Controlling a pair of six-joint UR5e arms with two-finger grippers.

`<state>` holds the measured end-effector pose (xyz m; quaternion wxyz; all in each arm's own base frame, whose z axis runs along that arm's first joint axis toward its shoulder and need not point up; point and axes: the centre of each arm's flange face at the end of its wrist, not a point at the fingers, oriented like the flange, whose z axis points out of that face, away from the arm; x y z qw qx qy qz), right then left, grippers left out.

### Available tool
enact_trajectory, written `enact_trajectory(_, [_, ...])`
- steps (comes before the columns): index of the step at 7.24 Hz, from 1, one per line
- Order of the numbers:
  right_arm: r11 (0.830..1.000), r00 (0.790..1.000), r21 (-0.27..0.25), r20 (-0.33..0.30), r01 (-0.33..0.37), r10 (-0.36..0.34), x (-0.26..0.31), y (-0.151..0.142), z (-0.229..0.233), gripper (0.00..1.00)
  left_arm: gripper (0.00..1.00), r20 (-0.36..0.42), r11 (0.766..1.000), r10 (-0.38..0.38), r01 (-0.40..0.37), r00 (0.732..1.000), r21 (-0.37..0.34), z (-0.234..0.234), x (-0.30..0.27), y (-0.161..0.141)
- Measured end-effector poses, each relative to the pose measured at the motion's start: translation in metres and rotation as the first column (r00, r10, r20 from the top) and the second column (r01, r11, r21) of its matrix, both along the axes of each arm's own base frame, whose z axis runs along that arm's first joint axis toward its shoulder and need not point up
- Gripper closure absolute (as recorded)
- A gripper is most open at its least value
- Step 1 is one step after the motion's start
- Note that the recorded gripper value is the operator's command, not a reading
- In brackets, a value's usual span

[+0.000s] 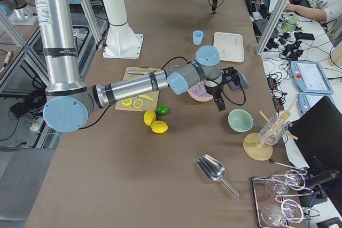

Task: Put ice and cherries in cup
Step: 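Lower the left gripper onto the dark cherry and grasp it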

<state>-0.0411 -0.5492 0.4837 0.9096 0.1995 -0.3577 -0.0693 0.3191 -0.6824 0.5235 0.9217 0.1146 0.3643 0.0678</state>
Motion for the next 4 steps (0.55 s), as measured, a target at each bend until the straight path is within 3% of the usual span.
enact_trajectory(1, [1.0,1.0,0.0,-0.001,-0.003,0.003,0.0018,0.0004,0.0005,0.0,1.0,-0.002,1.0,-0.002,0.002,1.0,0.001,-0.0015,-0.0006,-0.0006])
enact_trajectory(4, [1.0,1.0,-0.003,-0.004,-0.015,0.015,0.0097,0.0031,0.0037,0.0,1.0,0.0,1.0,-0.006,0.006,1.0,-0.001,-0.002,-0.0029,-0.002])
